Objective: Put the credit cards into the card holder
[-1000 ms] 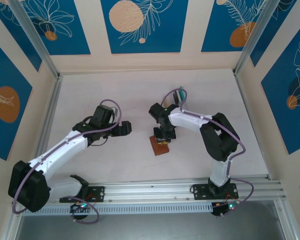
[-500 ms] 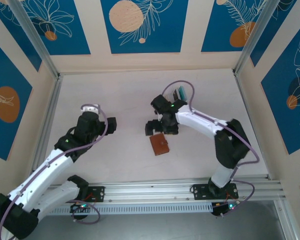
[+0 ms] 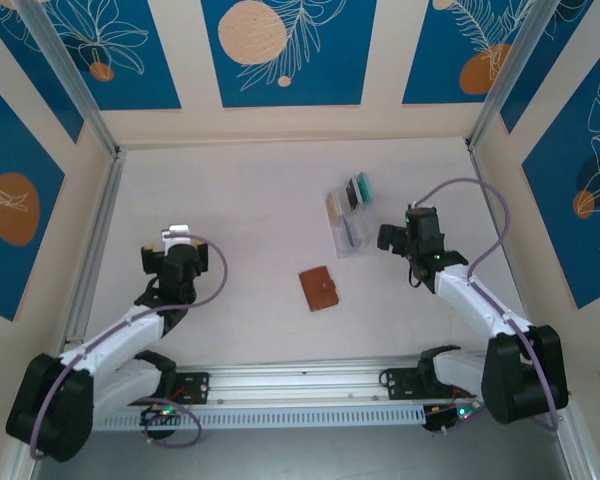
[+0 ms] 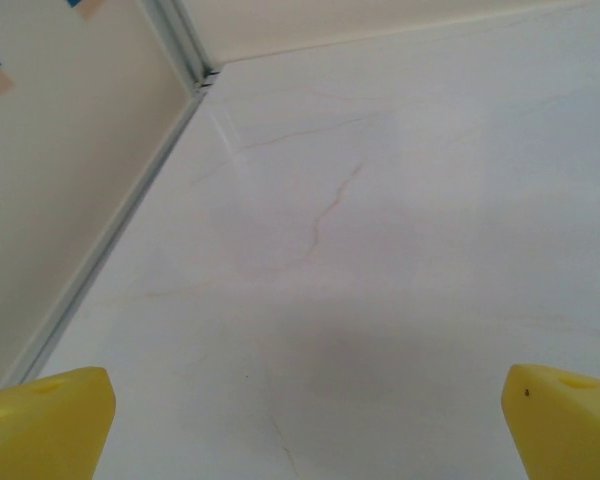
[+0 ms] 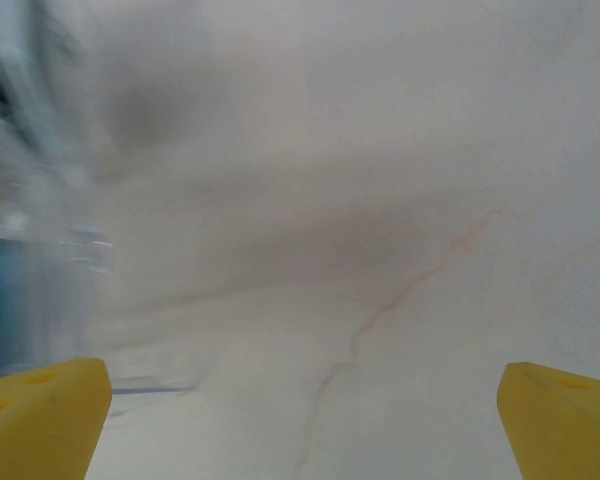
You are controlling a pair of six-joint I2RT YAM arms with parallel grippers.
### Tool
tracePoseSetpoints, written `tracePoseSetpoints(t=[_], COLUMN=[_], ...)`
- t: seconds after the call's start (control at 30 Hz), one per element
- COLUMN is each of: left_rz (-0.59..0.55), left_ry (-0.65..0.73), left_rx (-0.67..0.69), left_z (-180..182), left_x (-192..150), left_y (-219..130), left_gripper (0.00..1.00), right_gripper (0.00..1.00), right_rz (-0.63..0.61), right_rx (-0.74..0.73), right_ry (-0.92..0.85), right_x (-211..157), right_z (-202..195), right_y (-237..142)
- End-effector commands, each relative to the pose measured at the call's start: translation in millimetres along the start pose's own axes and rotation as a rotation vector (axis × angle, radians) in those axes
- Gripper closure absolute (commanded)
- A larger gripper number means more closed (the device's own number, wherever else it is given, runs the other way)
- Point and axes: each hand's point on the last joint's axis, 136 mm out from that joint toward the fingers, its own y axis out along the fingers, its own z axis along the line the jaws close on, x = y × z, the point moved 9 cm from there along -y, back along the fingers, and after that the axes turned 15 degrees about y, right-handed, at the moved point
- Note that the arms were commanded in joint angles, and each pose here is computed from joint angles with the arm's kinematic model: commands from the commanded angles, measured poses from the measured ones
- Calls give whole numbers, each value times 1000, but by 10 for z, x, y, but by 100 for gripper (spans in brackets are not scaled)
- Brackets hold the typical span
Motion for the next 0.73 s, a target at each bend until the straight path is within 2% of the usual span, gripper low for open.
tracePoseSetpoints(t=[0.0, 0.1, 0.2, 0.3, 0.37, 0.4, 0.43, 0.47, 0.5, 0.57, 0.63, 0.7], left_rz=[-101, -126, -197, -140, -163, -149, -183, -203, -154, -195, -154, -168], left_ry=[-73, -69, -39, -35, -29, -25, -35, -47, -55, -86, -97, -89], left_rx=[32, 48, 0, -70, -129, -182, -154, -156, -171, -156, -172, -177], left_z=[61, 21, -46, -95, -126, -163, -164, -148, -138, -92, -68, -79], left_x=[62, 24, 68, 28, 11, -41, -91, -89, -103, -125, -135, -124], left_y=[203, 436, 574, 725, 759, 775, 822, 797, 780, 816, 824, 841], left_gripper=[1, 1, 0, 1, 1, 0, 0, 0, 0, 0, 0, 0], right_gripper=[1, 1, 1, 1, 1, 1, 1, 1, 1, 1, 1, 1], right_rz=[-230, -308, -350, -282, -269, -286, -310, -280, -263, -231, -239, -257], right_rx=[61, 98, 95, -73, -133, -114, -37, 25, 54, 99, 135, 142], right_ry=[10, 56, 62, 74, 2, -50, -115, -130, -104, -48, -40, -65], right_x=[265, 203, 171, 286, 301, 252, 198, 169, 193, 210, 193, 154], right_z=[-92, -210, -238, -179, -32, 46, 133, 134, 88, -24, -47, -11], right_y=[143, 285, 459, 698, 781, 777, 750, 733, 741, 729, 699, 683])
